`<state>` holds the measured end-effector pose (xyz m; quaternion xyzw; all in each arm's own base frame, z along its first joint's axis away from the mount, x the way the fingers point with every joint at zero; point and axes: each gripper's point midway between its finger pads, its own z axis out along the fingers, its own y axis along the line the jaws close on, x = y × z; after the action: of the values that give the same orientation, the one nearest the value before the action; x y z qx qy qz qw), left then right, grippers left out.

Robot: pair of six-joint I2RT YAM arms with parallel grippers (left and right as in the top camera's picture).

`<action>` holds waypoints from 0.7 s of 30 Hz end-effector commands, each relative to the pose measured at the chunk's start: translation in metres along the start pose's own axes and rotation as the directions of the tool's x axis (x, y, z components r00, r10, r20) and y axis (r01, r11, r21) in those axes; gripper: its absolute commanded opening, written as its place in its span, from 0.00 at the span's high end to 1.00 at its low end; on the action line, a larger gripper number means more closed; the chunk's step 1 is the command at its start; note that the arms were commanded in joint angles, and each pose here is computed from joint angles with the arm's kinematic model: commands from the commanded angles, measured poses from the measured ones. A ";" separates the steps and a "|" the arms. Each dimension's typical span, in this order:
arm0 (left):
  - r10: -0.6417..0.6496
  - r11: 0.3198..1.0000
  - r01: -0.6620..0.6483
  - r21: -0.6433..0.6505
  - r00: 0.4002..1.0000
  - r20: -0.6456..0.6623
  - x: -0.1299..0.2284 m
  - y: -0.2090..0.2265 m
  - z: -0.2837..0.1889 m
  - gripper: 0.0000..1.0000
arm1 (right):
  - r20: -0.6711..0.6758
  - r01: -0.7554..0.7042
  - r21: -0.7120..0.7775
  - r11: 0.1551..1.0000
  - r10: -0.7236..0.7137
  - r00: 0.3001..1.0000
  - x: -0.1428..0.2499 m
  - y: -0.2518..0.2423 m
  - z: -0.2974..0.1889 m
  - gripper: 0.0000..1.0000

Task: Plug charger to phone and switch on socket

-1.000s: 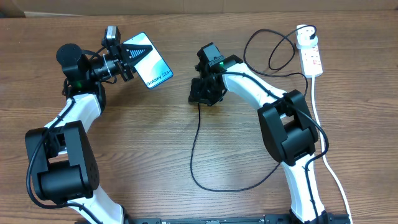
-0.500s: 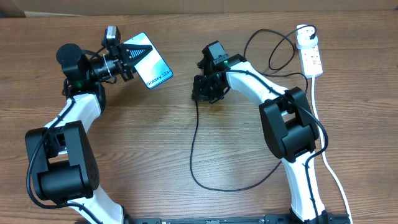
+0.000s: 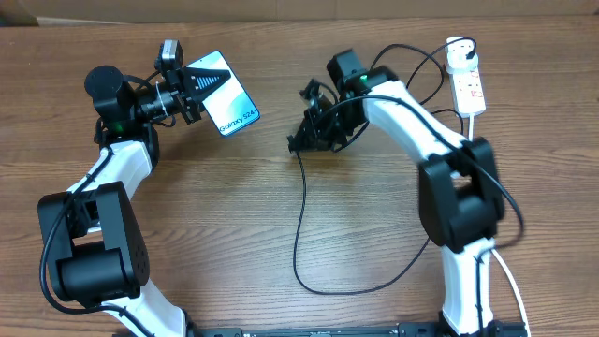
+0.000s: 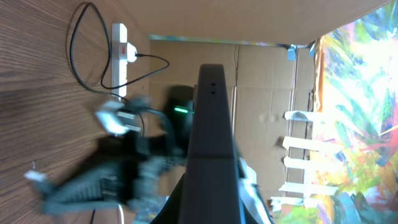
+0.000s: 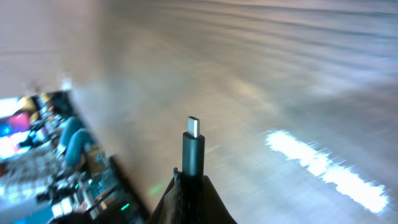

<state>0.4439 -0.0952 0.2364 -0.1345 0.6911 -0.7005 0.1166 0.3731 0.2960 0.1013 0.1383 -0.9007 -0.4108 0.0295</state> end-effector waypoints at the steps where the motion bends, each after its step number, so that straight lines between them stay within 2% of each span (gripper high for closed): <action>1: 0.033 0.999 -0.033 0.005 0.999 -0.019 0.002 -0.011 0.000 0.96 | 0.077 0.168 -0.112 0.979 -0.160 0.984 0.005 0.070 -0.045 0.96; 10: -0.023 1.000 0.023 0.008 1.000 0.008 -0.003 -0.011 0.000 0.96 | 0.083 0.214 -0.122 0.969 -0.205 0.975 0.032 0.110 -0.072 0.96; 21: -0.027 1.000 0.027 0.010 0.999 0.023 -0.006 -0.011 0.000 0.96 | 0.021 0.236 -0.228 0.945 -0.238 0.971 0.058 0.145 -0.063 0.96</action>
<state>0.4458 -0.0945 0.2365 -0.1568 0.6862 -0.7029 0.1021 0.3089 0.3167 0.2187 0.2131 -0.8465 -0.4875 0.0162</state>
